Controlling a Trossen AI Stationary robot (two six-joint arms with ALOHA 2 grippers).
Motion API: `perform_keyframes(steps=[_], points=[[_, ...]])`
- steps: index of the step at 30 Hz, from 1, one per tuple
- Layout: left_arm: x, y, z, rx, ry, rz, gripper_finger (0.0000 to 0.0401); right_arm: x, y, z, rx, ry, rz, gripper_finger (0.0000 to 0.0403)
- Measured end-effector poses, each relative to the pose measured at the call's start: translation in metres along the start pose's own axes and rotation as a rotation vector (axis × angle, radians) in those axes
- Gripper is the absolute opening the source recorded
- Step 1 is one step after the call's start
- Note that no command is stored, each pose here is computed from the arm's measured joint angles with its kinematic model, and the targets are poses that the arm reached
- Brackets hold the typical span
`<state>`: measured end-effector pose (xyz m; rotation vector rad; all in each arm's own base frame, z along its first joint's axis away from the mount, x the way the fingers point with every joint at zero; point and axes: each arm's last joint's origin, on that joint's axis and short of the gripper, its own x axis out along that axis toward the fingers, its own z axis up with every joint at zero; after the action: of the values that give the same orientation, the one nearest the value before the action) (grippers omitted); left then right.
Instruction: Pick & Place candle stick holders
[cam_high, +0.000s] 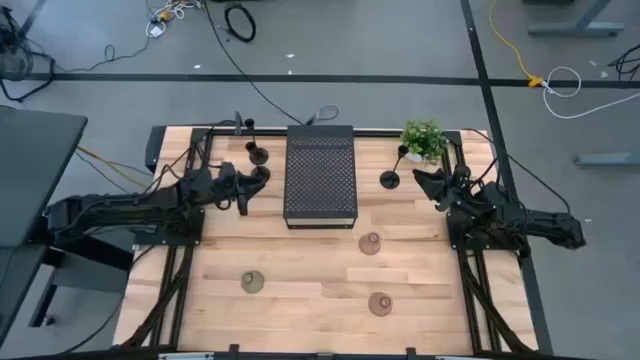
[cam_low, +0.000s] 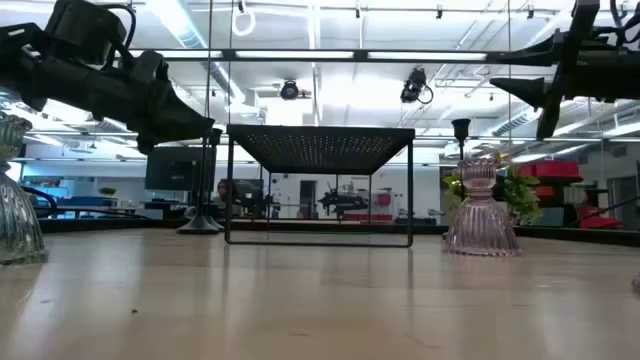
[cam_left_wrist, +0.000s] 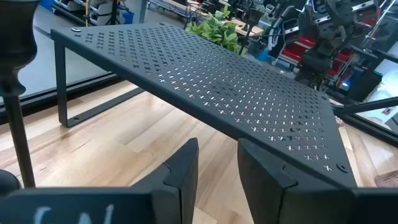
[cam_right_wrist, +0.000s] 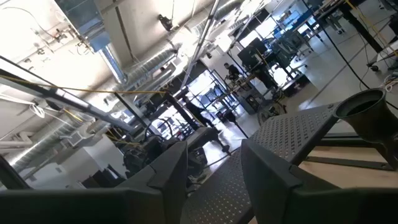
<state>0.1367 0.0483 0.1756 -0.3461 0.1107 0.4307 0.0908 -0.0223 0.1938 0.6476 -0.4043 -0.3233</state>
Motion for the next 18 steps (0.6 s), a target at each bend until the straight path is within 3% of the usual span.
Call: perform_keyframes(steps=[14,18], points=[[0.0000,0.0000,0.0000,0.000,0.000,0.000,0.0115,0.0000,0.0000,-0.0001,-0.003,0.001,0.000,0.0150],[0.0000,0.0000,0.0000,0.000,0.000,0.000,0.0115,0.0000,-0.0001,-0.0001,0.051,0.000,0.000,0.0150]])
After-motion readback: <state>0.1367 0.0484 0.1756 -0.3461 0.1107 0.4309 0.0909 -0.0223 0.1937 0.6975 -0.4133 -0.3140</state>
